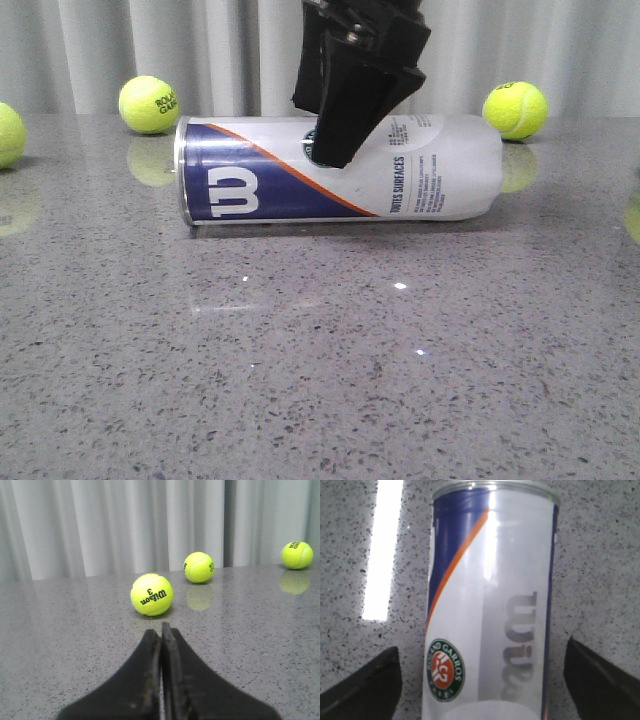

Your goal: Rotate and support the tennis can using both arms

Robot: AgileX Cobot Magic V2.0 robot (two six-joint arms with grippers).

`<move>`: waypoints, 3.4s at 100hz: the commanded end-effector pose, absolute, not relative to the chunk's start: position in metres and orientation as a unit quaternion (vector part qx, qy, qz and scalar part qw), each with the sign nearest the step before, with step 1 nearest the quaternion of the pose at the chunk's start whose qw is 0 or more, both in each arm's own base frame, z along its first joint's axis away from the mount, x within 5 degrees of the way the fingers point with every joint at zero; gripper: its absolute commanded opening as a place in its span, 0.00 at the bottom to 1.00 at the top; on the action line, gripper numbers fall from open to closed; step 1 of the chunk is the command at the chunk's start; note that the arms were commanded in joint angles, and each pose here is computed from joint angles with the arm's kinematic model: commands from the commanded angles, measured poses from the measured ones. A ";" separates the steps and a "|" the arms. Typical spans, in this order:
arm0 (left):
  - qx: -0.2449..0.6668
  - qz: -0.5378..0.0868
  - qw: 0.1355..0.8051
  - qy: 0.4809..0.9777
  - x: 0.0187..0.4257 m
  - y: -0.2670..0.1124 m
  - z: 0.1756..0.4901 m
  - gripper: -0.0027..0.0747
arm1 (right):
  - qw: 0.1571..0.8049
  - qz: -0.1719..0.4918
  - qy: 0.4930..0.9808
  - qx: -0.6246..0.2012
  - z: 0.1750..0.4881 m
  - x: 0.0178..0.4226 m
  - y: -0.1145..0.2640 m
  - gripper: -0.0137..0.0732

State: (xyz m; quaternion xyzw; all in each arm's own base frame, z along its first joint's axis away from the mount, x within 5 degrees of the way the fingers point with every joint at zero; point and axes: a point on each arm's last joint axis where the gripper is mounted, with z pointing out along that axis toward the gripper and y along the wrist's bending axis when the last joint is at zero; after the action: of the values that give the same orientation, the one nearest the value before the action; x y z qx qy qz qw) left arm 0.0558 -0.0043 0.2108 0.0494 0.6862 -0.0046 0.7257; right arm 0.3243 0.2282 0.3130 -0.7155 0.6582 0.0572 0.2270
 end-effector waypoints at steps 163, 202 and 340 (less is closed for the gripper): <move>0.044 -0.010 0.753 0.656 0.054 -0.004 0.205 0.01 | 0.686 -0.011 0.728 -0.014 0.350 0.078 0.001 0.90; 0.044 -0.010 0.753 0.656 0.054 -0.004 0.205 0.01 | 0.775 -0.034 0.631 0.006 0.306 0.048 -0.002 0.72; 0.009 -0.083 0.669 0.738 0.052 -0.009 0.357 0.01 | 0.770 -0.032 0.637 0.005 0.305 0.049 -0.002 0.08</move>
State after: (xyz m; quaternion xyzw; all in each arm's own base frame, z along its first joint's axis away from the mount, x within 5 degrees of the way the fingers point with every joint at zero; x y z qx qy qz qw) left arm 0.0443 -0.0082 0.3233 0.0133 0.7346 -0.0768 0.6740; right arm 0.0504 -0.0002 0.2909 -0.0042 0.6691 -0.0281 0.7426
